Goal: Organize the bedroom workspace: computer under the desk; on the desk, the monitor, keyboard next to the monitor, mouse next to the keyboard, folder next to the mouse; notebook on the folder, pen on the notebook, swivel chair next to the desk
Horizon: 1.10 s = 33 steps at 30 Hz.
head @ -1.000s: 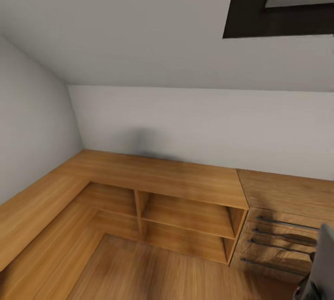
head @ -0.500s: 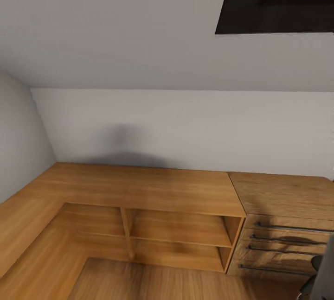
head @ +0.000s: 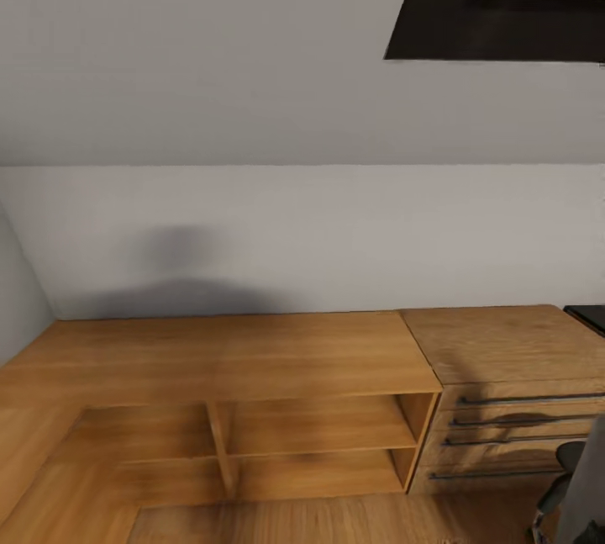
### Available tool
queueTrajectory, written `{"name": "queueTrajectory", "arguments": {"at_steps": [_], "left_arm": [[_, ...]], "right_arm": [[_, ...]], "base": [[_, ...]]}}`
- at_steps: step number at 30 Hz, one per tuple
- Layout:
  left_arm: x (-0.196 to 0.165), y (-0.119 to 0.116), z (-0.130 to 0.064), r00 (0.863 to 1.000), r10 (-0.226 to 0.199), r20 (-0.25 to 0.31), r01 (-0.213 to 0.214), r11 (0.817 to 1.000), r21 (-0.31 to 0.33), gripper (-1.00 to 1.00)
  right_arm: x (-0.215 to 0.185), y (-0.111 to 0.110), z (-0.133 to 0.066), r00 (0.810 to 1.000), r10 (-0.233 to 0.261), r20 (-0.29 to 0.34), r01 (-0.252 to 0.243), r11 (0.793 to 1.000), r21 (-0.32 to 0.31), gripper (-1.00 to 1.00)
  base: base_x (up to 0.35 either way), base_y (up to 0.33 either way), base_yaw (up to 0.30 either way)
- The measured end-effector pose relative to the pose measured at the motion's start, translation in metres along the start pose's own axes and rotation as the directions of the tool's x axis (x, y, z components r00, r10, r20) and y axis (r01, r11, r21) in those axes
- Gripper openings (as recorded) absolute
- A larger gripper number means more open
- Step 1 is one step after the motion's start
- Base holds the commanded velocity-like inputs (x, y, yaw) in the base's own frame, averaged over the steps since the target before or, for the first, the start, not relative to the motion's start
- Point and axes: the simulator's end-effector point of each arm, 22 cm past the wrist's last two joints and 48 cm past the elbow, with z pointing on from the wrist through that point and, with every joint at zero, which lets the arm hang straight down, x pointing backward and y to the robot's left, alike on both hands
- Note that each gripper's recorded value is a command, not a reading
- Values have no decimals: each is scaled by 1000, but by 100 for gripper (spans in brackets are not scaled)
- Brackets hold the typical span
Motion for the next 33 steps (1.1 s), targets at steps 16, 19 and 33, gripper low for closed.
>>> {"name": "queueTrajectory", "arguments": {"at_steps": [16, 19, 33], "left_arm": [[0, 0, 0, 1000, 0, -1, 0, 1000, 0, 100], [0, 0, 0, 1000, 0, 0, 0, 1000, 1, 100], [3, -2, -1, 1000, 5, -7, -5, 1000, 4, 100]], "right_arm": [[0, -1, 0, 1000, -1, 0, 1, 1000, 1, 100], [0, -1, 0, 1000, -1, 1, 1, 1000, 1, 100], [2, -3, 0, 1000, -2, -4, 2, 1000, 3, 100]], "base": [[-31, 112, -291], [133, 1, -290], [153, 0, -284]]}}
